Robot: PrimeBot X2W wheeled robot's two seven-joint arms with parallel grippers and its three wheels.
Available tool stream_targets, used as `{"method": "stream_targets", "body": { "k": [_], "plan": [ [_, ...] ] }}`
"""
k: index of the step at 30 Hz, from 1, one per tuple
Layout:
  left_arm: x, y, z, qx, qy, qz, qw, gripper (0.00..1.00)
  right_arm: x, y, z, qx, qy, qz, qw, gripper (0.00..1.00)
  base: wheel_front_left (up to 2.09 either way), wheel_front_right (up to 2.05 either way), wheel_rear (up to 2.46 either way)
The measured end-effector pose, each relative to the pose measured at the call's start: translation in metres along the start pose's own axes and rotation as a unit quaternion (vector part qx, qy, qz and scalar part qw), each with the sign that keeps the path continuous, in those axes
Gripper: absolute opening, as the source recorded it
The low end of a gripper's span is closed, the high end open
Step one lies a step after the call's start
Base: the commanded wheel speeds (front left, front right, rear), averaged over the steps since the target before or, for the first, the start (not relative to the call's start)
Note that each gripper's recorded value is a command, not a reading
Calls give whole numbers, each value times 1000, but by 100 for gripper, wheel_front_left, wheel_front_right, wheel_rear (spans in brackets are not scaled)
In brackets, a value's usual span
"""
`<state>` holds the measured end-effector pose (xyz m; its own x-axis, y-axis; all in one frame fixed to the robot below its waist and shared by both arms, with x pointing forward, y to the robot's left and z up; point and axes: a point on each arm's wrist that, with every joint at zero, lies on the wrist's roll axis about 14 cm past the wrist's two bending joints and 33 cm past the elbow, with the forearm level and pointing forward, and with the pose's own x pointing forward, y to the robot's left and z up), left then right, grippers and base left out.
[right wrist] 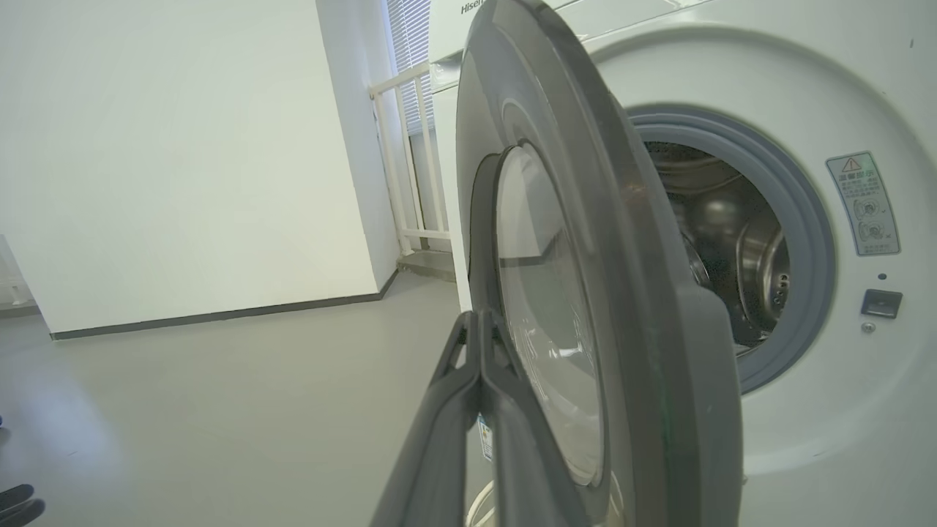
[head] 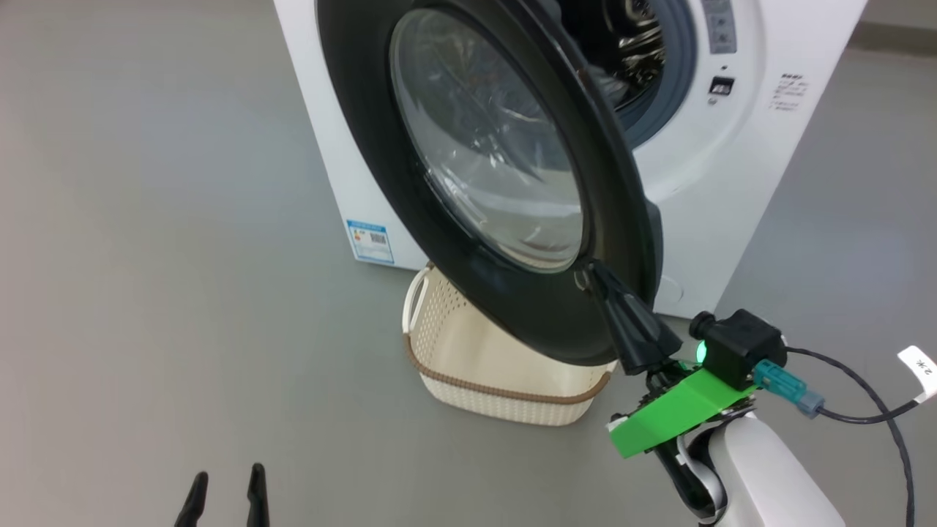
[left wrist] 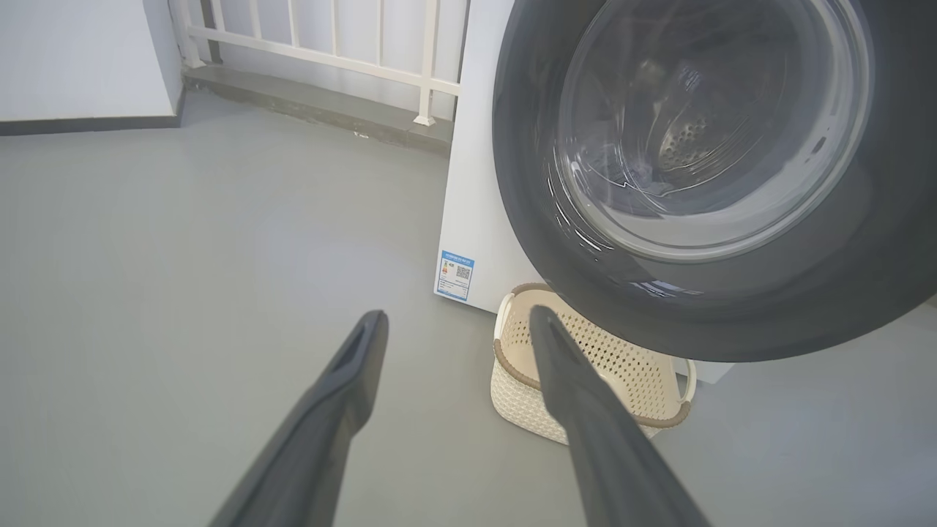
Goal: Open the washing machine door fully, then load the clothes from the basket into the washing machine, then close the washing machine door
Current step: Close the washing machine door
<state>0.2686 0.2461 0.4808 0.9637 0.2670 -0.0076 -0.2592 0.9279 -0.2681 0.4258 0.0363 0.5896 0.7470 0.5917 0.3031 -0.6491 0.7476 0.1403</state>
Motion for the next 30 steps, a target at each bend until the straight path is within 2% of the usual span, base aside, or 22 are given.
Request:
{"method": "stream_targets", "body": {
  "k": [16, 30],
  "plan": [
    [21, -5, -7, -1, 18, 10, 1000, 100, 19, -38, -33, 8, 23, -24, 999, 0, 0, 0, 0],
    [39, -16, -14, -10, 27, -1, 1000, 100, 28, -59, -35, -7, 18, -31, 999, 0, 0, 0, 0]
  ]
}}
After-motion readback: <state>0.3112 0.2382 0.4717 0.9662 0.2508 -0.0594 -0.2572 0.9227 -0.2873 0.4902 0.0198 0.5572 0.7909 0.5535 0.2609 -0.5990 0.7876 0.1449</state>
